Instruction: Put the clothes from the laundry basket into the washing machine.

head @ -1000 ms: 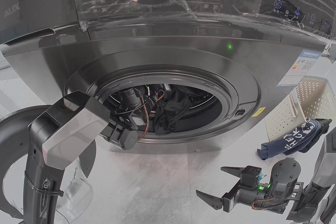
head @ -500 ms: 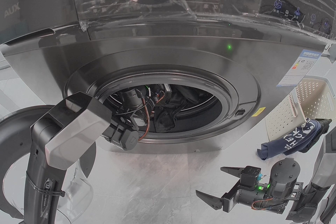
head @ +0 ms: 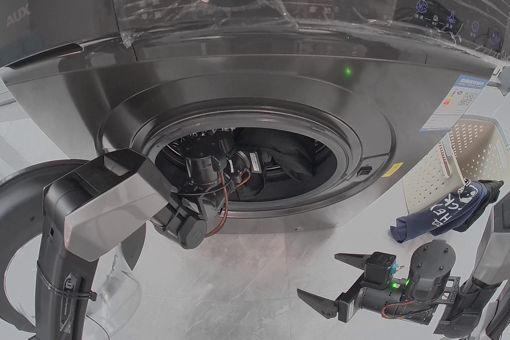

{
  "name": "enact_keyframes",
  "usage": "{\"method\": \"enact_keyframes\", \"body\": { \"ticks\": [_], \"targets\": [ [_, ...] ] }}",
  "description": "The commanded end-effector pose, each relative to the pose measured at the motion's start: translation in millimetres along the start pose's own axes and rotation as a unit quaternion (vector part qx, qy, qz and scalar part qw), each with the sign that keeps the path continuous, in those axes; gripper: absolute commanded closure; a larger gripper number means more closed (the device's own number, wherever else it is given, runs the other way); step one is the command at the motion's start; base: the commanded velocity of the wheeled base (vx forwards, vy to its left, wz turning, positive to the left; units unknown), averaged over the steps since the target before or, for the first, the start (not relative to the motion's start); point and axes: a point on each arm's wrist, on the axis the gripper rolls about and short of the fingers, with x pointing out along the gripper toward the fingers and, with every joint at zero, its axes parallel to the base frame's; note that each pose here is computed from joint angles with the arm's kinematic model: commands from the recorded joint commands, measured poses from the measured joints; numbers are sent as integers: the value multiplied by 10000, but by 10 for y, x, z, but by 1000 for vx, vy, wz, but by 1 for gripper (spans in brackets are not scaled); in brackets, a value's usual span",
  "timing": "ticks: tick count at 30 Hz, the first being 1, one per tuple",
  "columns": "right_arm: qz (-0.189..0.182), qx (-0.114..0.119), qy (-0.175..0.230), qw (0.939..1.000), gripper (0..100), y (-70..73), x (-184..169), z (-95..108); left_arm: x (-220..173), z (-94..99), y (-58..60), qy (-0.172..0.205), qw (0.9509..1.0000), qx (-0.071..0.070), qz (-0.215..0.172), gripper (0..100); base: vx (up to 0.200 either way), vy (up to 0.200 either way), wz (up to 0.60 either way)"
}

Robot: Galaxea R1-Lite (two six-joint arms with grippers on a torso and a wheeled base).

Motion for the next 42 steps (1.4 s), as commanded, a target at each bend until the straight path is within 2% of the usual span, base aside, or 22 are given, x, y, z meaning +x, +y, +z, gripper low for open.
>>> {"method": "enact_keyframes", "body": {
  "ticks": [1,14,16,19,22,26,30,33,34,39,42],
  "targets": [
    [4,-1,4,10000,0,0,2,-2,-91,-4,-42,153,9999,19,-60,0,0,0,0],
    [47,-18,8,10000,0,25,4,-5,5,-91,-58,179,9998,20,-79,0,0,0,0],
    [47,-18,8,10000,0,25,4,-5,26,-69,-64,93,9999,1,-69,0,0,0,0],
    [40,-13,7,10000,0,18,0,-4,-40,87,-121,-7,9999,-28,-116,0,0,0,0],
    [40,-13,7,10000,0,18,0,-4,-297,174,-252,249,9993,-4,-261,0,0,0,0],
    [34,-13,-1,10000,0,17,-13,1,-658,191,-316,591,9976,102,-350,0,0,0,0],
    [-1,-5,-12,10000,0,-7,-57,7,-1060,270,-386,838,9950,133,-522,0,0,0,0],
    [-18,4,-67,10000,0,-13,-77,29,-1264,319,-380,950,9938,153,-559,0,0,0,0],
    [-26,12,-121,9999,0,-18,-91,50,-1452,358,-379,991,9929,164,-631,0,0,0,0],
    [-46,10,-85,10000,0,-24,-140,36,-1811,374,-379,1132,9901,173,-817,0,0,0,0],
    [-83,16,-11,10000,0,-45,-177,8,-1998,387,-417,1069,9889,112,-1024,0,0,0,0]
  ]
}}
